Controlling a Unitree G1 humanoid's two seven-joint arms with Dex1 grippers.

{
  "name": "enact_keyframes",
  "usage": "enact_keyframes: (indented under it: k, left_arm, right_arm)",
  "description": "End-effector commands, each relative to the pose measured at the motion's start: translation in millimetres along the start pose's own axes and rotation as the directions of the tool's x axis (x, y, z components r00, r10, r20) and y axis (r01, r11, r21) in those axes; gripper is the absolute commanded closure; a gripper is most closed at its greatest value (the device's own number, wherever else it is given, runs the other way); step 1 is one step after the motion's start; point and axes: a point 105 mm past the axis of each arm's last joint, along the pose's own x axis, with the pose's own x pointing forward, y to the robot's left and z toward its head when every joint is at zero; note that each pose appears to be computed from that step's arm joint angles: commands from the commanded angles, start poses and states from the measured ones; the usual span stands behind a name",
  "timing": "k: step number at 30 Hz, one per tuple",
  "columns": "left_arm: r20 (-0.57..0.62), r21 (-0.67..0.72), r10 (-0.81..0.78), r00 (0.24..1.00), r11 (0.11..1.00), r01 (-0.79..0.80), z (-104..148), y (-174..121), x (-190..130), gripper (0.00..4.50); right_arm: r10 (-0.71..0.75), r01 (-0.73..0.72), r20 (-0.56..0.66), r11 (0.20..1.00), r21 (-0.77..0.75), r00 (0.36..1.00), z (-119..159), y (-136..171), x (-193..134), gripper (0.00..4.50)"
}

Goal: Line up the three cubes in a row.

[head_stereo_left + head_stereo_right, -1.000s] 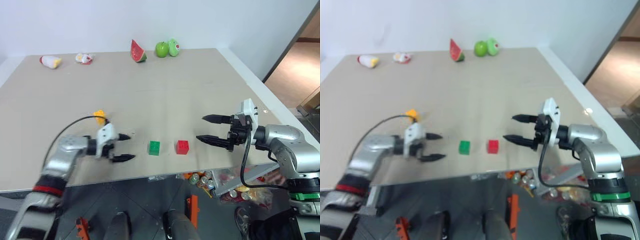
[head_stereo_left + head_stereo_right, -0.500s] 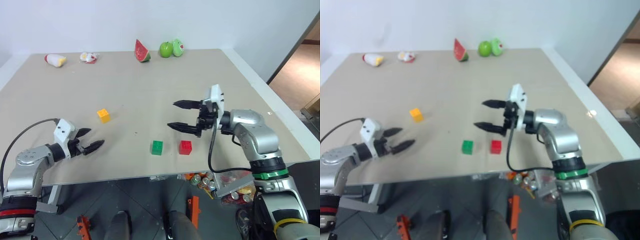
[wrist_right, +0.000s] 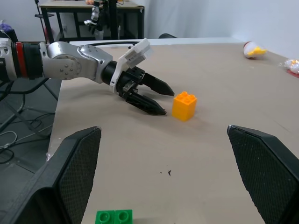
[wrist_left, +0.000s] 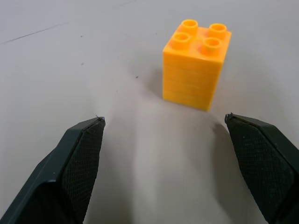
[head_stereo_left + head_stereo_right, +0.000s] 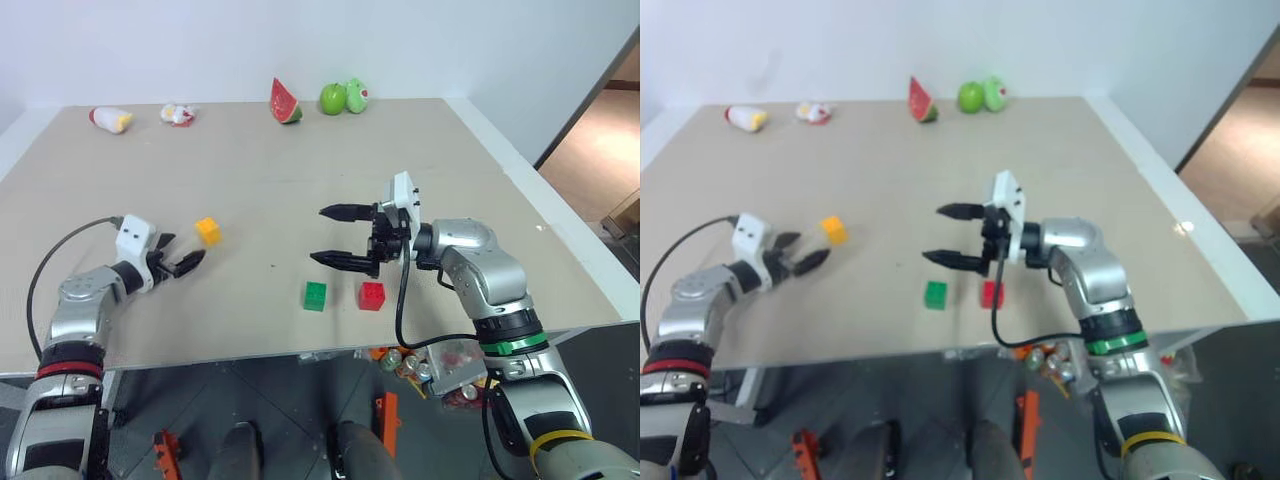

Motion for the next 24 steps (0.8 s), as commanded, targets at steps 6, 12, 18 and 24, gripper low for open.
enact_keyframes:
  k: [6, 12, 18, 24]
  left_arm:
    - [0.011, 0.032, -0.027, 1.0, 0.999, 0.027, 12, -4, 24, 0.24]
    - [0.025, 0.01, -0.022, 0.999, 1.0, 0.022, 21, -1, 32, 0.24]
    - [0.027, 0.03, -0.06, 0.998, 0.998, 0.059, 19, -5, 31, 2.43]
    - [0.036, 0.053, -0.114, 0.993, 0.992, 0.112, 22, -15, 34, 3.23]
  right_arm:
    - [-0.039, 0.04, 0.035, 0.999, -0.035, 0.999, 12, 2, -4, 0.0]
    - [-0.068, 0.069, 0.034, 0.997, -0.039, 0.997, 12, 0, -8, 0.0]
    - [-0.09, 0.091, 0.028, 0.995, -0.04, 0.996, 11, -3, -13, 0.0]
    - [-0.1, 0.101, 0.017, 0.994, -0.043, 0.995, 9, -5, -17, 0.0]
